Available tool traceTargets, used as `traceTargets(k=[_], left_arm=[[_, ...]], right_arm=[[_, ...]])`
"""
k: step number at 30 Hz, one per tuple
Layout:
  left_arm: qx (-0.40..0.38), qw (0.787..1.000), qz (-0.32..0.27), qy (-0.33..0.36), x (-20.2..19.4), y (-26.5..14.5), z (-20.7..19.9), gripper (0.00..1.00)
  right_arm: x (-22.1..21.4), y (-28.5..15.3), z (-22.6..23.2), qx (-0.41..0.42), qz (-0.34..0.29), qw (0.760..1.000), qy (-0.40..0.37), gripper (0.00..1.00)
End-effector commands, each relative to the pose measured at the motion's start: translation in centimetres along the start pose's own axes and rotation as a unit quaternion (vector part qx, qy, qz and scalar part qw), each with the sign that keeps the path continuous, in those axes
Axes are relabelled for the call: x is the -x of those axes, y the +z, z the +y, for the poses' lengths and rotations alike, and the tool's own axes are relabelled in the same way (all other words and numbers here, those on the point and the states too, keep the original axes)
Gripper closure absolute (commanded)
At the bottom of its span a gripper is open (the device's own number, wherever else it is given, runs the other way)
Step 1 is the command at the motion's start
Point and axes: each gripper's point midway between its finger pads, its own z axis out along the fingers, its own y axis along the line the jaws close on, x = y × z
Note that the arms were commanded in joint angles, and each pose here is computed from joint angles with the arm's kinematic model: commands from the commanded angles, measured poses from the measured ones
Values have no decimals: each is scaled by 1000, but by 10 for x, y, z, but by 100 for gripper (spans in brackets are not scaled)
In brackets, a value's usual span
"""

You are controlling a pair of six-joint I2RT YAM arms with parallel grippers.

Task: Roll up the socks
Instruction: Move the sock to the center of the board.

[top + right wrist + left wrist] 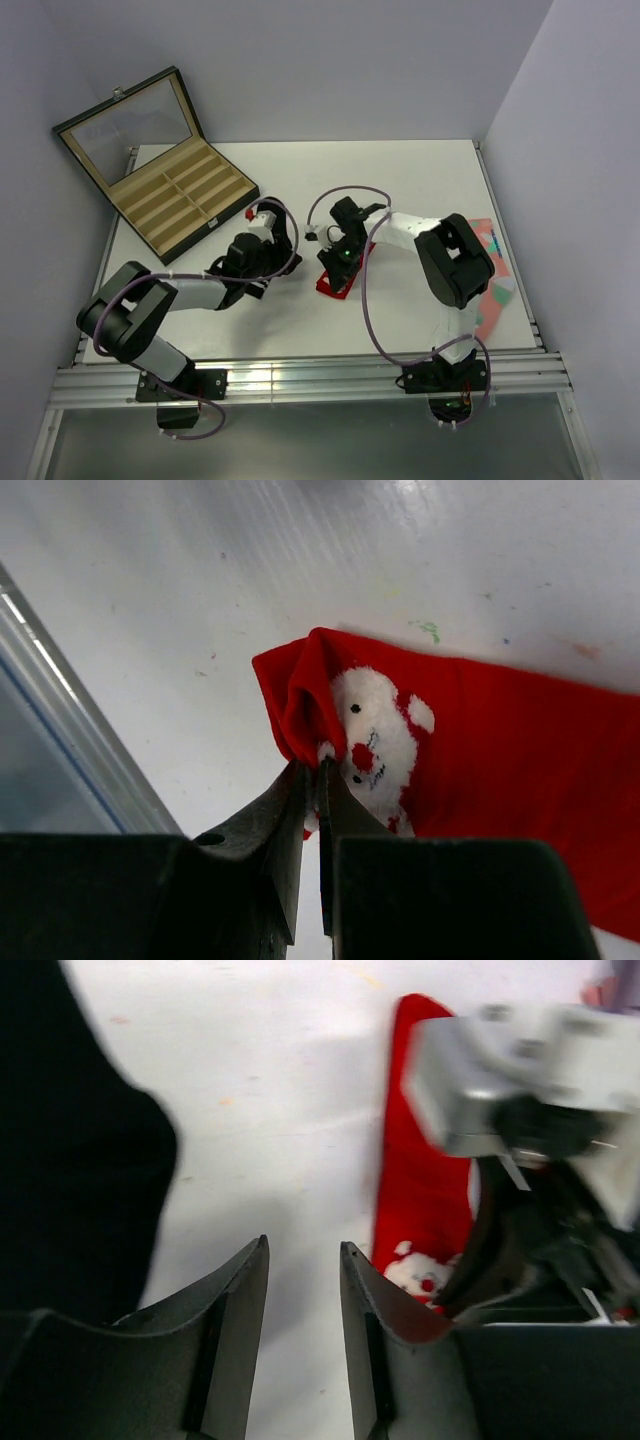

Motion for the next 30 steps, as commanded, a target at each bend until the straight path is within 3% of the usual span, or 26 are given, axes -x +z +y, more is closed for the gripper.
traceTargets(k=[1, 19, 30], left_arm=[[-87, 995, -20, 47, 6, 3, -39, 59], [-181, 978, 3, 104, -30, 12, -72, 50], [-219, 970, 4, 106, -34, 18, -84, 52]], right_arm=[[0, -1, 10, 57, 11, 998, 18, 100], [-6, -3, -11, 77, 11, 995, 69, 100], [-9, -6, -10, 83, 12, 993, 79, 100]])
